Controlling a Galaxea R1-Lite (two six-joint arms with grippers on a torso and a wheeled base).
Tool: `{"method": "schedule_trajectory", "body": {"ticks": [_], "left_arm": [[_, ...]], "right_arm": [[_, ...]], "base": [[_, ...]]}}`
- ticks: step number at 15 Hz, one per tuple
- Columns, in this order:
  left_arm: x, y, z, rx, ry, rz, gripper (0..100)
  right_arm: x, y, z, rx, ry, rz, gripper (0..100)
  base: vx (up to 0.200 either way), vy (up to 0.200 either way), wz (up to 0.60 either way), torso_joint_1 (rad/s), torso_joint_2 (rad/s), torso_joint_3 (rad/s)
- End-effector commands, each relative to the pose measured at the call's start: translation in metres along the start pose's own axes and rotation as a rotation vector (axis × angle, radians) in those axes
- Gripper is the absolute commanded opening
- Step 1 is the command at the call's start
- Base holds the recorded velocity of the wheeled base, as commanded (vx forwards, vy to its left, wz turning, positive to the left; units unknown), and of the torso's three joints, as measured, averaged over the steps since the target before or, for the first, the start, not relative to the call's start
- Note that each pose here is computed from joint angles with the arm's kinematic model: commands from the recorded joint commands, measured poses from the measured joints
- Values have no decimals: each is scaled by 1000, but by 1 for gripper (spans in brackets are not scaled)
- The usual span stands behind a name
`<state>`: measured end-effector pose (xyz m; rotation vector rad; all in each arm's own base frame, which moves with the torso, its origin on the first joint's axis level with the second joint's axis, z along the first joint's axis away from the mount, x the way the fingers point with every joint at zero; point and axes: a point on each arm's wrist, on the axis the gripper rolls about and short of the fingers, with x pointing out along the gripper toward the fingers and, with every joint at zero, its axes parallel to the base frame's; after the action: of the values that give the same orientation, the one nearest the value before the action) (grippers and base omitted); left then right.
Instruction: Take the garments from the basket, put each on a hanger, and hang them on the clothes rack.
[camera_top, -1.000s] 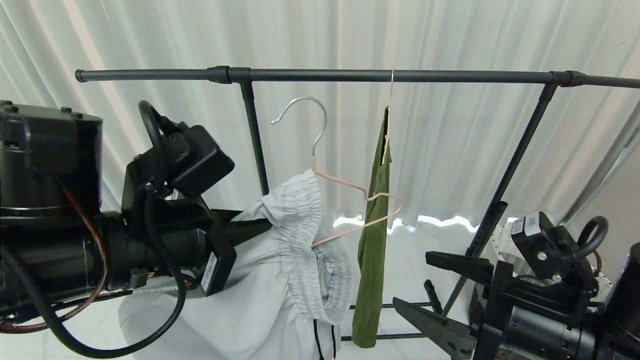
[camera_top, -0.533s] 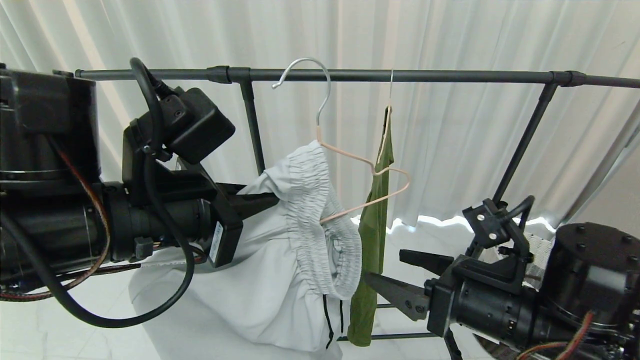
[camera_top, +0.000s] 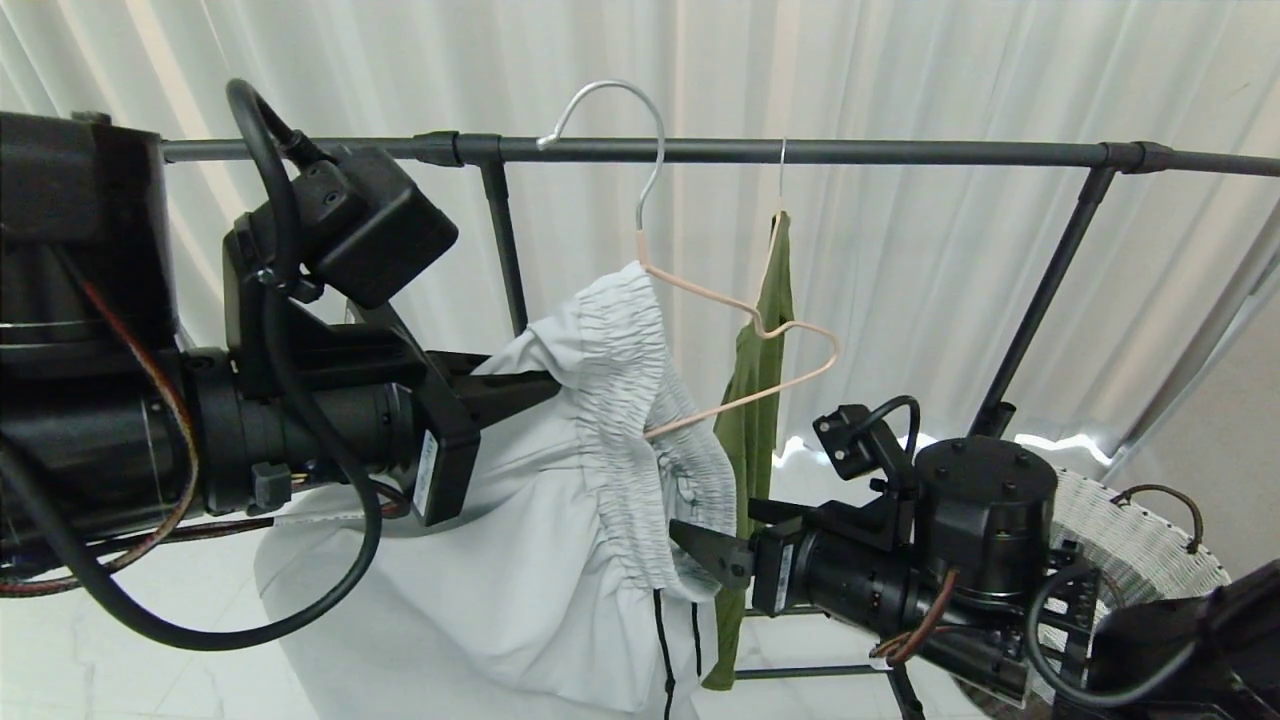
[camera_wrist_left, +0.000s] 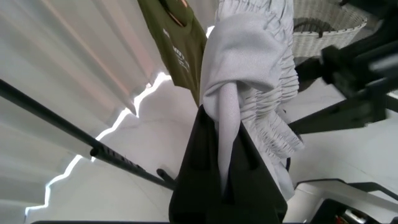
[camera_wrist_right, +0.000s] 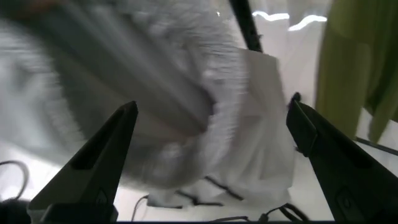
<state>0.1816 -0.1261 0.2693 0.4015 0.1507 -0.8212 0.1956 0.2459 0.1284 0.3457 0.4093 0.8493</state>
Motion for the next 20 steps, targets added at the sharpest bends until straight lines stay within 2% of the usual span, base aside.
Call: {"method": "schedule_trajectory", "body": {"ticks": [1,6,7,10,12,15,17,18,20], "left_arm": [[-3,0,2,-9,-9,3,0],[-3,1,3,-17,-16,6,0],[-2,1,3,-18,-13,5,0],[-2,1,3,-18,-11,5,0],[-2,0,-1,-19,0,5,0],[-2,-1,-6,-14,18,7,0],[-4,-3,-11,-12,32,12,0],[-5,-4,-12,-5,36,10,0],[-9,-5,-22,51,60,13,0]], "right_arm": [[10,-12,-4,6,14,-36,100],[7,-25,-2,15,11,-78,100],[7,-26,-3,14,13,-80,0],[7,-28,-2,16,13,-90,0],[3,-45,8,22,-21,-140,0],[-7,-73,25,-8,-69,-232,0],[-12,-85,32,-26,-92,-270,0],[-13,-88,34,-36,-96,-280,0],[-16,-96,39,-50,-110,-308,0]], "base": [[0,0,0,0,0,0],[0,0,0,0,0,0],[0,0,0,0,0,0],[0,0,0,0,0,0],[0,0,0,0,0,0],[0,0,0,0,0,0],[0,0,0,0,0,0],[0,0,0,0,0,0],[0,0,0,0,0,0]]}}
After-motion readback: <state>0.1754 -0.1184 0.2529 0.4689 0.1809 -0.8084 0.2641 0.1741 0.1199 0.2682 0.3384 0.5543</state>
